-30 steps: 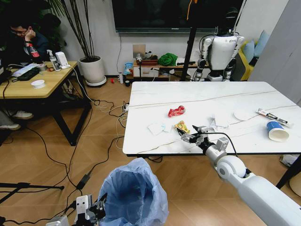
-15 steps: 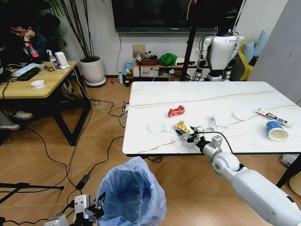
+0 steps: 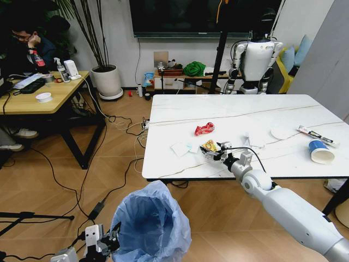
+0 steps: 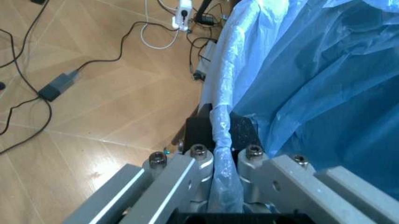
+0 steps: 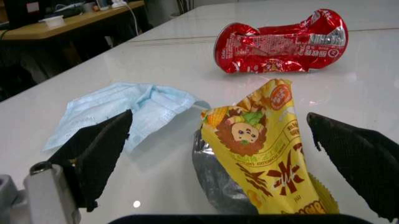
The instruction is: Pick up the trash bin and place the trash from the table into it.
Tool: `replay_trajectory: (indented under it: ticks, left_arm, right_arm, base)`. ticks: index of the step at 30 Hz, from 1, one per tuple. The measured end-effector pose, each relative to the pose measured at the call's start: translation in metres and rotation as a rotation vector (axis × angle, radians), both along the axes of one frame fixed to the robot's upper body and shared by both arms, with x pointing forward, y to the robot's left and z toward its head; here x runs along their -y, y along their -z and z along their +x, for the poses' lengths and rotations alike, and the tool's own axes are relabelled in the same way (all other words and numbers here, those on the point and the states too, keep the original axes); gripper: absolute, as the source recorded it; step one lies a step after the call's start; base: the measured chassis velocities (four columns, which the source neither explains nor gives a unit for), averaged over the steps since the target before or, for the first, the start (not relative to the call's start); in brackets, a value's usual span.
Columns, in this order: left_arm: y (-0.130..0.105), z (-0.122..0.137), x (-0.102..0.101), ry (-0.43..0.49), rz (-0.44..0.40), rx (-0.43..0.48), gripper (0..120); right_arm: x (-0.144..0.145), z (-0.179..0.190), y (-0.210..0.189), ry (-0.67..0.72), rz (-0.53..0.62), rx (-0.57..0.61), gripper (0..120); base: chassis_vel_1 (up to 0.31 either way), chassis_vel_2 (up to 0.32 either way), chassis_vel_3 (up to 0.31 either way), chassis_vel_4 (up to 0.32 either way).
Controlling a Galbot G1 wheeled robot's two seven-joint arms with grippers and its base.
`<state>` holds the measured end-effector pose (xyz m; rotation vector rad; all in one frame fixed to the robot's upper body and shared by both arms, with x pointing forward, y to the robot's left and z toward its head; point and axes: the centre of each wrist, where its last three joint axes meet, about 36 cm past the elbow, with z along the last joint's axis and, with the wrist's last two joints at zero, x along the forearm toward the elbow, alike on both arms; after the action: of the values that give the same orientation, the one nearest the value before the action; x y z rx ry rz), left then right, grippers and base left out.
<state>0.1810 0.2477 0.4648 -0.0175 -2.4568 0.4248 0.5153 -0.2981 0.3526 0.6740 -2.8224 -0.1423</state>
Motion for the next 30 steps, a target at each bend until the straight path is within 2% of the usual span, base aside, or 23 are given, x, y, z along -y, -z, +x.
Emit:
replay_trajectory:
  ticks: [3, 5, 9, 12, 13, 15, 16, 17, 20, 22, 25, 26, 28, 30]
  left_arm:
    - [-0.001, 0.0, -0.001, -0.002, 0.0, 0.001, 0]
    - [-0.002, 0.001, -0.002, -0.004, 0.001, 0.003, 0]
    - [-0.003, 0.002, -0.003, -0.006, -0.001, 0.003, 0]
    - [-0.003, 0.003, -0.004, -0.005, -0.004, 0.005, 0]
    - [-0.003, 0.003, -0.004, -0.005, -0.004, 0.005, 0]
    - [-0.003, 0.004, -0.005, -0.007, -0.003, 0.004, 0]
    - [-0.003, 0.005, -0.005, -0.009, -0.004, 0.004, 0]
    - [-0.003, 0.005, -0.005, -0.009, -0.004, 0.004, 0]
    - [-0.004, 0.006, -0.006, -0.013, -0.007, 0.002, 0]
    - [-0.004, 0.006, -0.006, -0.013, -0.007, 0.002, 0]
    - [-0.004, 0.007, -0.007, -0.013, -0.005, 0.003, 0]
    - [-0.004, 0.007, -0.007, -0.013, -0.005, 0.003, 0]
    - [-0.004, 0.008, -0.008, -0.014, -0.004, 0.003, 0]
    - [-0.004, 0.008, -0.008, -0.014, -0.005, 0.003, 0]
  right_arm:
    - [-0.001, 0.002, 0.001, -0.001, 0.0, 0.0, 100]
    - [-0.003, 0.007, 0.0, -0.006, 0.005, 0.002, 93]
    - [-0.003, 0.008, 0.001, -0.008, 0.009, -0.002, 87]
    - [-0.002, 0.008, 0.004, -0.006, 0.008, -0.009, 73]
    - [-0.002, 0.008, 0.004, -0.006, 0.008, -0.009, 73]
    - [-0.001, 0.008, 0.005, -0.004, 0.007, -0.013, 66]
    - [0.0, 0.007, 0.007, -0.002, 0.007, -0.016, 58]
    - [0.0, 0.007, 0.007, -0.002, 0.007, -0.016, 58]
    - [0.002, 0.006, 0.009, 0.001, 0.005, -0.02, 42]
    - [0.003, 0.005, 0.01, 0.001, 0.004, -0.021, 39]
    - [0.004, 0.004, 0.012, -0.001, 0.002, -0.023, 26]
    - [0.004, 0.004, 0.012, -0.001, 0.002, -0.023, 26]
    - [0.005, 0.003, 0.013, -0.001, 0.001, -0.024, 14]
    - [0.006, 0.003, 0.014, -0.001, 0.0, -0.025, 11]
  base:
    - [0.0, 0.0, 0.0, 0.0]
    - [0.0, 0.0, 0.0, 0.0]
    - [0.0, 0.0, 0.0, 0.0]
    - [0.0, 0.0, 0.0, 0.0]
    - [0.0, 0.0, 0.0, 0.0]
    - [0.0, 0.0, 0.0, 0.0]
    - [0.0, 0.0, 0.0, 0.0]
    - [0.0, 0.0, 0.0, 0.0]
    - [0.0, 0.0, 0.0, 0.0]
    - [0.0, 0.0, 0.0, 0.0]
    - [0.0, 0.0, 0.0, 0.0]
    - [0.0, 0.0, 0.0, 0.0]
    - [0.0, 0.0, 0.0, 0.0]
    - [0.0, 0.0, 0.0, 0.0]
